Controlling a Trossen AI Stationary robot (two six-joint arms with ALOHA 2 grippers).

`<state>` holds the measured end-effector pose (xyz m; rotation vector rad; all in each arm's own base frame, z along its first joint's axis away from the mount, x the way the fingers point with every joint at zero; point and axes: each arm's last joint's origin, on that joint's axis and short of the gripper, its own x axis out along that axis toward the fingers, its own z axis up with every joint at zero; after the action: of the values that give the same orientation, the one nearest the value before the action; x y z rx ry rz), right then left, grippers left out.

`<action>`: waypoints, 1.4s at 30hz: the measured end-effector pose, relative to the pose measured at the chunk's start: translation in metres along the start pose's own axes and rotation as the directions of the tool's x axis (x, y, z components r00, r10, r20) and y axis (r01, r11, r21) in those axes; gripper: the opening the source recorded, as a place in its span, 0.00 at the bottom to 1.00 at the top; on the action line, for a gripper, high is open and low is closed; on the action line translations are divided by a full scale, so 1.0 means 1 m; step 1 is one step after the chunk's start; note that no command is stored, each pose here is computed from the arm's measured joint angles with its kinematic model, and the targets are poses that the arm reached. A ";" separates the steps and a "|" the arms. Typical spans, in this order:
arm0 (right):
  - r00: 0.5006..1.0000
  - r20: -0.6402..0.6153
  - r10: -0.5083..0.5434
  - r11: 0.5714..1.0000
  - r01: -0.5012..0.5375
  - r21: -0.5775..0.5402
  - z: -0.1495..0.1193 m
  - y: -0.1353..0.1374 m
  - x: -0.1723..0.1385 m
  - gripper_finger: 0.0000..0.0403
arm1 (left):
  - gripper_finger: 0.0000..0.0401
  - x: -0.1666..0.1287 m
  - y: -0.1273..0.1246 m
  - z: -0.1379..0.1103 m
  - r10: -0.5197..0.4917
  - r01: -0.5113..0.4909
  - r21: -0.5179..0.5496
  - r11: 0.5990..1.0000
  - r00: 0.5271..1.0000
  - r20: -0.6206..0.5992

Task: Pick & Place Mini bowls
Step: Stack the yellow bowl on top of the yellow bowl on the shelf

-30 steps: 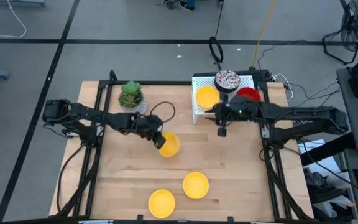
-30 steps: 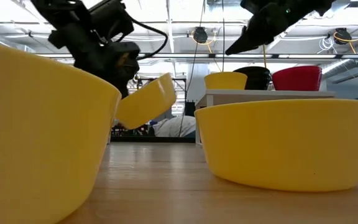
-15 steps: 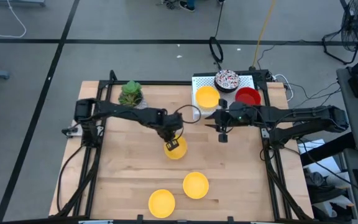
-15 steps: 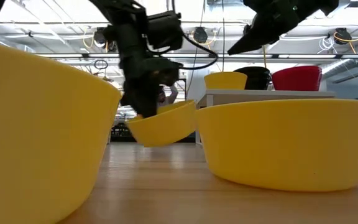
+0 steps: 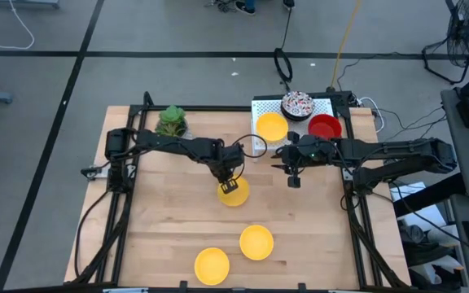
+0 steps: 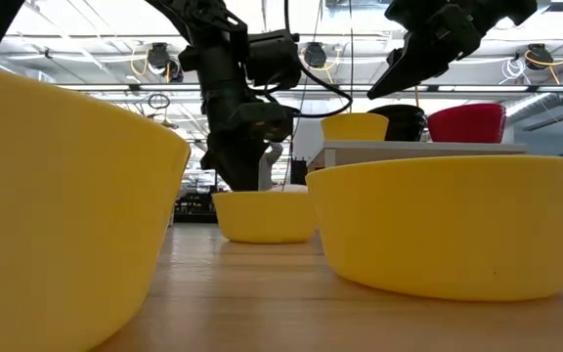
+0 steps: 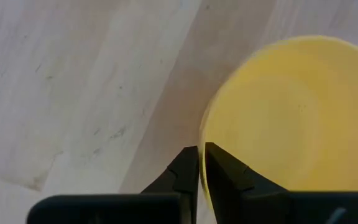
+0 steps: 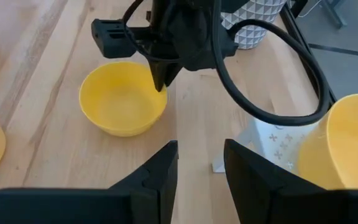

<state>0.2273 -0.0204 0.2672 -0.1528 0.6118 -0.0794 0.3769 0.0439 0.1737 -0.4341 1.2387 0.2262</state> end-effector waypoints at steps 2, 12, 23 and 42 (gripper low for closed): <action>1.000 0.000 0.000 1.000 0.000 0.000 0.000 0.000 0.000 0.29 | 0.08 0.000 0.000 0.000 0.000 0.000 -0.001 1.000 1.000 -0.001; 1.000 0.000 0.000 1.000 0.000 -0.004 0.000 0.000 0.000 0.29 | 0.08 -0.017 -0.002 0.000 -0.048 0.048 -0.007 0.999 0.999 0.020; 0.999 0.046 -0.004 1.000 0.004 0.000 0.003 0.000 0.001 0.29 | 0.08 -0.104 -0.031 -0.019 -0.161 0.150 0.070 0.986 0.967 0.196; 0.976 -0.059 0.210 0.945 -0.218 -0.243 -0.010 0.050 0.065 0.30 | 0.08 -0.142 -0.085 -0.076 -0.065 0.056 0.044 0.997 0.968 0.241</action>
<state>0.2764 0.0197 0.2139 -0.3272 0.6668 0.2074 0.3002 -0.0565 0.3053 -0.3989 0.9867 0.1977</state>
